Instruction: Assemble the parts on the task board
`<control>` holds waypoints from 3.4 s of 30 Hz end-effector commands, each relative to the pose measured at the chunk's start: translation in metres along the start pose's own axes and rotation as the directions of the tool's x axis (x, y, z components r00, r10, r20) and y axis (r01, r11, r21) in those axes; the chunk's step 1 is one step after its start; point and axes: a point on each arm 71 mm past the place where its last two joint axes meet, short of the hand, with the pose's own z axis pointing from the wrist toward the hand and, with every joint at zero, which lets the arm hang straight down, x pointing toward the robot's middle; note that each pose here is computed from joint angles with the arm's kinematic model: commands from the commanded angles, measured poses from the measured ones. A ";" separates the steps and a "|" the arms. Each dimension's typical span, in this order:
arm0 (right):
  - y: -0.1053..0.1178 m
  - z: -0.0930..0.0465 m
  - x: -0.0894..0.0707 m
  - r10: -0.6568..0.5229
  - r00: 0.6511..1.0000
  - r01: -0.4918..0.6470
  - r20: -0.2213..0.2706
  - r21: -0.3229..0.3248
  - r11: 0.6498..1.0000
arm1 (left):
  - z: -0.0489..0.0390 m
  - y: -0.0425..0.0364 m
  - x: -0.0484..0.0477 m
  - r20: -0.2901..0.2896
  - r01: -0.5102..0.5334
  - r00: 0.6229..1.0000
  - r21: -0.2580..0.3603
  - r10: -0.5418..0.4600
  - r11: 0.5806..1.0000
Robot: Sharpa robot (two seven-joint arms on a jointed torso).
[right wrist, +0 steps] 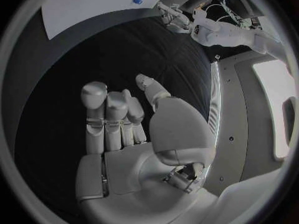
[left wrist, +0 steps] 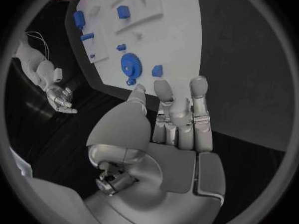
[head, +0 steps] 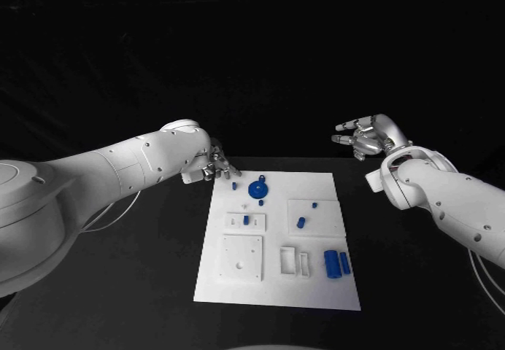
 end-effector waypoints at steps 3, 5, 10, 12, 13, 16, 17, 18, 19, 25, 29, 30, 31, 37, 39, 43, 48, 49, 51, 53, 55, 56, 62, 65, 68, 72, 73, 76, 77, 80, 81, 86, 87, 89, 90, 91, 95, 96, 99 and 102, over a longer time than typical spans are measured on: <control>0.002 0.000 0.001 0.000 1.000 0.000 -0.008 -0.006 1.000 | 0.0007 -0.0022 0.0056 -0.053 -0.030 0.998 0.001 0.030 1.000; 0.002 0.000 0.001 0.001 1.000 -0.001 -0.008 -0.006 1.000 | 0.0012 -0.0019 0.0077 -0.069 -0.039 0.997 0.000 0.039 0.999; 0.002 0.001 0.002 0.001 1.000 -0.001 -0.008 -0.007 1.000 | 0.0026 0.0000 0.0115 -0.089 -0.048 0.995 -0.002 0.048 0.999; 0.002 0.001 0.002 0.001 1.000 -0.001 -0.009 -0.006 1.000 | 0.0032 0.0004 0.0126 -0.092 -0.047 0.995 -0.002 0.047 0.999; 0.002 0.001 0.002 0.001 1.000 -0.001 -0.009 -0.006 1.000 | 0.0034 0.0005 0.0130 -0.093 -0.047 0.995 -0.002 0.046 0.999; 0.002 0.001 0.002 0.002 1.000 -0.002 -0.009 -0.006 1.000 | 0.0040 0.0004 0.0139 -0.094 -0.045 0.995 0.000 0.044 0.999; 0.002 0.001 0.002 0.002 1.000 -0.002 -0.009 -0.007 1.000 | 0.0041 0.0004 0.0141 -0.094 -0.043 0.995 0.001 0.043 0.999; 0.002 0.001 0.002 0.002 1.000 -0.002 -0.010 -0.007 1.000 | 0.0042 0.0003 0.0143 -0.095 -0.042 0.995 0.002 0.042 0.999; 0.002 0.001 0.002 0.002 1.000 -0.002 -0.010 -0.007 1.000 | 0.0042 0.0002 0.0144 -0.095 -0.041 0.995 0.002 0.041 0.999; 0.003 0.001 0.004 0.004 1.000 -0.004 -0.012 -0.008 1.000 | 0.0047 -0.0014 0.0153 -0.096 -0.025 0.995 0.013 0.026 1.000; 0.004 0.002 0.005 0.005 1.000 -0.005 -0.013 -0.008 1.000 | 0.0047 -0.0030 0.0158 -0.095 -0.010 0.995 0.022 0.012 1.000; 0.004 0.002 0.005 0.005 1.000 -0.005 -0.013 -0.008 1.000 | 0.0048 -0.0032 0.0158 -0.094 -0.008 0.995 0.023 0.010 1.000; 0.004 0.002 0.005 0.005 1.000 -0.005 -0.013 -0.008 1.000 | 0.0048 -0.0036 0.0158 -0.093 -0.004 0.996 0.025 0.006 1.000; 0.004 0.002 0.005 0.006 1.000 -0.006 -0.015 -0.007 1.000 | 0.0049 -0.0038 0.0154 -0.089 0.003 0.996 0.028 -0.001 1.000; 0.004 0.002 0.006 0.006 1.000 -0.006 -0.015 -0.007 1.000 | 0.0049 -0.0039 0.0154 -0.088 0.004 0.996 0.029 -0.002 1.000; 0.004 0.002 0.006 0.007 1.000 -0.007 -0.016 -0.008 1.000 | 0.0049 -0.0044 0.0156 -0.091 0.005 0.996 0.032 -0.002 0.999; 0.005 0.002 0.007 0.008 1.000 -0.008 -0.018 -0.008 1.000 | 0.0051 -0.0055 0.0160 -0.093 0.004 0.996 0.034 -0.001 0.999; 0.005 0.002 0.007 0.008 1.000 -0.008 -0.018 -0.008 1.000 | 0.0051 -0.0056 0.0160 -0.093 0.004 0.996 0.034 -0.001 0.999; 0.005 0.002 0.007 0.008 1.000 -0.008 -0.018 -0.008 1.000 | 0.0052 -0.0060 0.0161 -0.094 0.004 0.996 0.034 -0.001 0.999; 0.005 0.003 0.007 0.009 1.000 -0.009 -0.019 -0.008 1.000 | 0.0054 -0.0062 0.0161 -0.094 0.004 0.996 0.034 -0.001 0.999; 0.005 0.003 0.008 0.009 1.000 -0.009 -0.019 -0.008 1.000 | 0.0056 -0.0063 0.0162 -0.094 0.004 0.996 0.033 -0.001 0.999; 0.005 0.003 0.008 0.009 1.000 -0.009 -0.019 -0.008 1.000 | 0.0059 -0.0063 0.0164 -0.094 0.005 0.996 0.032 -0.002 0.999; 0.005 0.002 0.008 0.009 1.000 -0.009 -0.020 -0.009 1.000 | 0.0072 -0.0060 0.0178 -0.095 0.010 0.995 0.028 -0.007 1.000; 0.005 0.002 0.008 0.008 1.000 -0.008 -0.020 -0.009 1.000 | 0.0076 -0.0054 0.0179 -0.095 0.015 0.995 0.025 -0.012 1.000; 0.005 0.002 0.008 0.008 1.000 -0.008 -0.021 -0.009 1.000 | 0.0079 -0.0046 0.0175 -0.092 0.018 0.996 0.021 -0.016 1.000; 0.005 0.003 0.008 0.008 1.000 -0.008 -0.022 -0.009 1.000 | 0.0083 -0.0033 0.0167 -0.090 0.028 0.996 0.017 -0.027 0.999; 0.005 0.003 0.008 0.008 1.000 -0.008 -0.022 -0.009 1.000 | 0.0084 -0.0031 0.0166 -0.092 0.031 0.995 0.016 -0.029 0.999; 0.005 0.003 0.008 0.008 1.000 -0.008 -0.023 -0.009 1.000 | 0.0087 -0.0031 0.0166 -0.097 0.035 0.995 0.016 -0.033 0.999; 0.005 0.003 0.009 0.008 1.000 -0.008 -0.024 -0.009 1.000 | 0.0088 -0.0032 0.0167 -0.098 0.037 0.995 0.016 -0.035 0.999; 0.006 0.003 0.009 0.008 1.000 -0.008 -0.024 -0.009 1.000 | 0.0092 -0.0035 0.0171 -0.106 0.046 0.993 0.017 -0.044 0.999; 0.006 0.003 0.009 0.008 1.000 -0.008 -0.024 -0.009 1.000 | 0.0093 -0.0035 0.0173 -0.108 0.049 0.993 0.018 -0.047 0.999; 0.005 0.003 0.009 0.008 1.000 -0.008 -0.025 -0.007 1.000 | 0.0096 -0.0041 0.0175 -0.112 0.072 0.991 0.027 -0.069 0.997; 0.005 0.003 0.009 0.008 1.000 -0.008 -0.026 -0.007 1.000 | 0.0097 -0.0042 0.0173 -0.111 0.079 0.991 0.029 -0.075 0.996; 0.005 0.003 0.009 0.008 1.000 -0.008 -0.027 -0.006 1.000 | 0.0097 -0.0041 0.0168 -0.107 0.091 0.991 0.034 -0.087 0.995; 0.005 0.003 0.009 0.008 1.000 -0.008 -0.028 -0.006 1.000 | 0.0096 -0.0040 0.0166 -0.103 0.095 0.990 0.036 -0.091 0.995; 0.005 0.003 0.009 0.008 1.000 -0.008 -0.028 -0.005 1.000 | 0.0095 -0.0038 0.0163 -0.099 0.100 0.991 0.037 -0.096 0.994; 0.004 0.003 0.009 0.007 1.000 -0.008 -0.030 -0.004 1.000 | 0.0089 -0.0028 0.0153 -0.079 0.119 0.990 0.041 -0.115 0.992; 0.004 0.003 0.009 0.007 1.000 -0.007 -0.030 -0.003 1.000 | 0.0085 -0.0023 0.0151 -0.073 0.125 0.990 0.041 -0.122 0.991; 0.003 0.003 0.008 0.006 1.000 -0.006 -0.030 -0.002 1.000 | 0.0067 -0.0015 0.0157 -0.058 0.145 0.988 0.043 -0.142 0.989; 0.002 0.002 0.007 0.005 1.000 -0.005 -0.030 0.000 1.000 | 0.0033 -0.0011 0.0182 -0.053 0.169 0.985 0.046 -0.166 0.985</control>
